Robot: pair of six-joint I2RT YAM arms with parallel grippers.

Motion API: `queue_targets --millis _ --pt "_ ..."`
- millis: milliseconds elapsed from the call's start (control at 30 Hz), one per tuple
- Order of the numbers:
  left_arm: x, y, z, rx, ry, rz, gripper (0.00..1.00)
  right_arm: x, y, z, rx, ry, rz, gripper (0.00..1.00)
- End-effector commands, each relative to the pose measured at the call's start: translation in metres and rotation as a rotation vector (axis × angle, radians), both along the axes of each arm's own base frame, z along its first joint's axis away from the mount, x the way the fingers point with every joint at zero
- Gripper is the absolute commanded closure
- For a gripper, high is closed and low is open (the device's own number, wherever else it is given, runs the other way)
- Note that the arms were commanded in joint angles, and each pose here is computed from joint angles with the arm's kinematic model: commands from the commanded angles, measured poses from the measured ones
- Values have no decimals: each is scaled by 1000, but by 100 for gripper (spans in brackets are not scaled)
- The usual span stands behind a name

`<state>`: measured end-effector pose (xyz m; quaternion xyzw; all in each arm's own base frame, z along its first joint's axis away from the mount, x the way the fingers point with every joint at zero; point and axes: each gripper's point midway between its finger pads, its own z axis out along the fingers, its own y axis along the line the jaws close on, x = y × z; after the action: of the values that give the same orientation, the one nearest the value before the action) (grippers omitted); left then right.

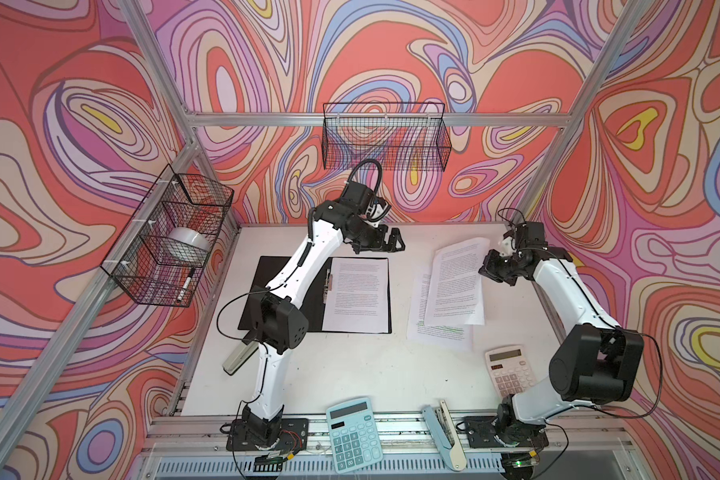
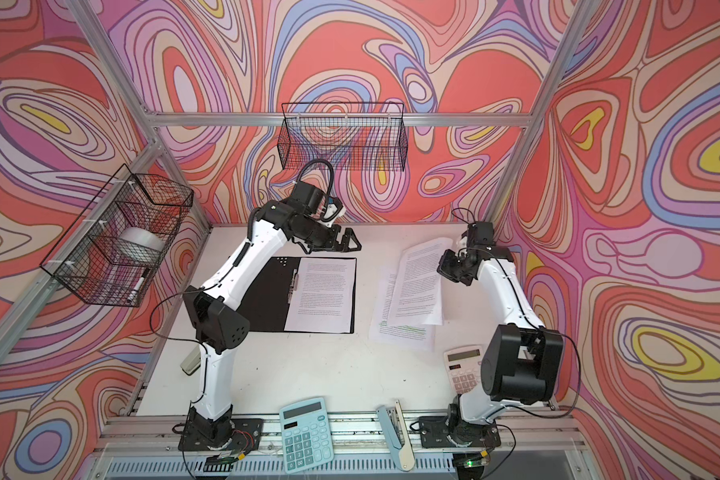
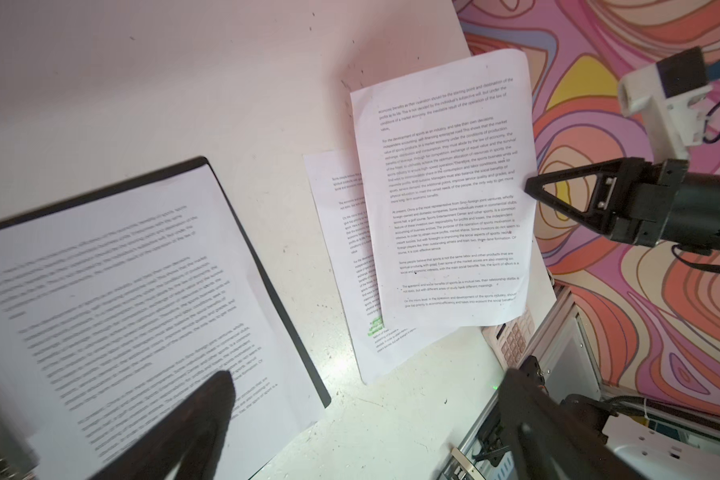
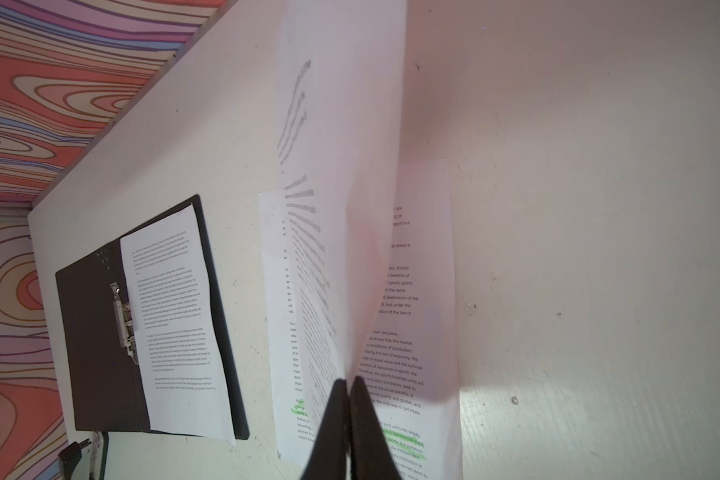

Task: Put the files into the folder
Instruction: 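Swing the held sheet over the folder with the right gripper while the left draws back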

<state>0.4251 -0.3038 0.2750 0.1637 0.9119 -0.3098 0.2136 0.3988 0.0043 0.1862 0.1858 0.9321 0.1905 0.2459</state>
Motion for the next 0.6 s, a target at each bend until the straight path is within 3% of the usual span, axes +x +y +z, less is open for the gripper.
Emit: queue_targets --millis 0,333,567 --pt "-6 20 17 22 -31 16 0 -1 10 16 12 -17 26 100" --pt "-7 50 18 11 -12 83 0 11 35 52 -2 -66 91 100" --pt "-1 105 9 62 5 200 0 18 90 89 2 -118 206 100"
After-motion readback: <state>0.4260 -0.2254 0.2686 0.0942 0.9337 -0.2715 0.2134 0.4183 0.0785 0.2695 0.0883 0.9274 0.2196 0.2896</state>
